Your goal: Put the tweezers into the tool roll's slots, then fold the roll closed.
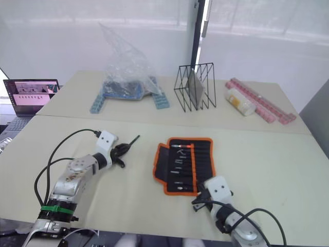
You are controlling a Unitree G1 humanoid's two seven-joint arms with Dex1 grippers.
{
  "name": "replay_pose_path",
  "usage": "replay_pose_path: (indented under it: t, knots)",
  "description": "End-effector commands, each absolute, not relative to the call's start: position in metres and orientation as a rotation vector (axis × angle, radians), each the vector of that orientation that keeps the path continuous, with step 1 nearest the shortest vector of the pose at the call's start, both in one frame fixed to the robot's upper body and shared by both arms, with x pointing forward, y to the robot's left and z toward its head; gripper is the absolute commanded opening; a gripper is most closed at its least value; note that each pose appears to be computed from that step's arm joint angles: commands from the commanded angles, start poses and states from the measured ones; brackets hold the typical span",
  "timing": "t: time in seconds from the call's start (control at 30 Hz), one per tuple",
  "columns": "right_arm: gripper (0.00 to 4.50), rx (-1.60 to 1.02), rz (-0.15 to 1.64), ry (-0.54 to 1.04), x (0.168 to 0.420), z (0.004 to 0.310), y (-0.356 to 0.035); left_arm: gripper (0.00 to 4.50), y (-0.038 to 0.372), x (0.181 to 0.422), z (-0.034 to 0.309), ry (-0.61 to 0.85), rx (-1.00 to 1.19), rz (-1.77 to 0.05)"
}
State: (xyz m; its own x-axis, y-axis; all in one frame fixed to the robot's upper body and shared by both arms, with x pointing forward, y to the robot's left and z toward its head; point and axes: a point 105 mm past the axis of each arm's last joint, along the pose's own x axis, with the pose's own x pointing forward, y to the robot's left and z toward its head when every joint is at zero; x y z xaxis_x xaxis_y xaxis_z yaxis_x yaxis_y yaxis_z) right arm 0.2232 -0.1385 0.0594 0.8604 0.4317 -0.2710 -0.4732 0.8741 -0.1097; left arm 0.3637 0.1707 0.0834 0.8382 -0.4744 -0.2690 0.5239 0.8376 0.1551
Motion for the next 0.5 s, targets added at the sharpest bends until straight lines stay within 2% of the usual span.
replay_pose_path:
  t: [0.03, 0.23, 0.33, 0.5]
  knots:
    - [0.0, -0.166, 0.488, 0.284, 0.219, 0.051, -0.137, 0.02, 0.168, 0.363, 0.098, 0.197, 0.251, -0.58]
    - [0.0, -0.167, 0.494, 0.283, 0.22, 0.05, -0.136, 0.02, 0.139, 0.36, 0.154, 0.066, 0.32, -0.761]
    - [0.0, -0.168, 0.497, 0.283, 0.221, 0.05, -0.136, 0.02, 0.121, 0.356, 0.165, 0.044, 0.326, -0.833]
    - [0.0, -0.171, 0.501, 0.28, 0.222, 0.051, -0.135, 0.02, 0.066, 0.333, 0.173, 0.045, 0.308, -1.08]
